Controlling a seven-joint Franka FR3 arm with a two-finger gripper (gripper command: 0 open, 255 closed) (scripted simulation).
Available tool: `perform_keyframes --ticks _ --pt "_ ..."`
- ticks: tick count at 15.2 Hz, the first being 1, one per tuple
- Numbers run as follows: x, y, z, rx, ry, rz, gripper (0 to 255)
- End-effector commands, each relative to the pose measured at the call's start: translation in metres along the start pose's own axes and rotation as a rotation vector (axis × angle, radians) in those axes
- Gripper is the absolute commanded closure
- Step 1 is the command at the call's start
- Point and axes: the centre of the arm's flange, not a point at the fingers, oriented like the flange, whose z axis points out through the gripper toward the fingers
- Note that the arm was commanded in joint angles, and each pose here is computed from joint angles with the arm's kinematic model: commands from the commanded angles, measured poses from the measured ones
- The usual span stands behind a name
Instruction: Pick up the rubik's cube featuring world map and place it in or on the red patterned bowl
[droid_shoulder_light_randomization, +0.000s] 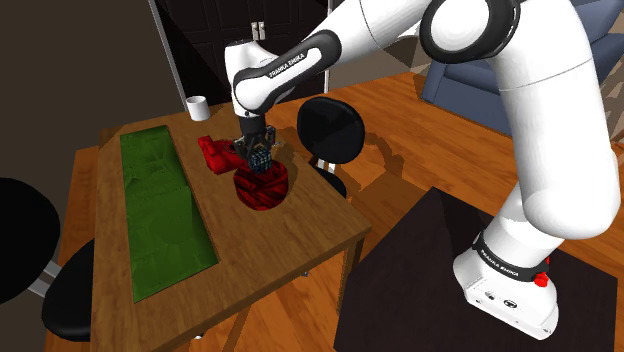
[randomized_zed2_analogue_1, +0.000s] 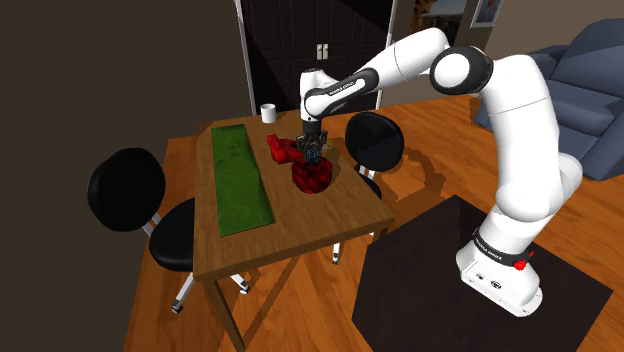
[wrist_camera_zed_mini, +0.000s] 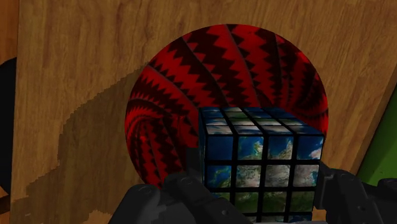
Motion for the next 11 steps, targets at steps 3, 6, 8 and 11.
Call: perform_keyframes --ticks 3,6,8,11 --pt "0.000 0.000 0.022 0.000 0.001 0.000 255" --pt "0.000 0.001 0.027 0.000 0.001 0.000 255" --pt "0.000 0.001 0.027 0.000 0.001 0.000 255" --pt "0.000 0.001 0.027 0.000 0.001 0.000 255"
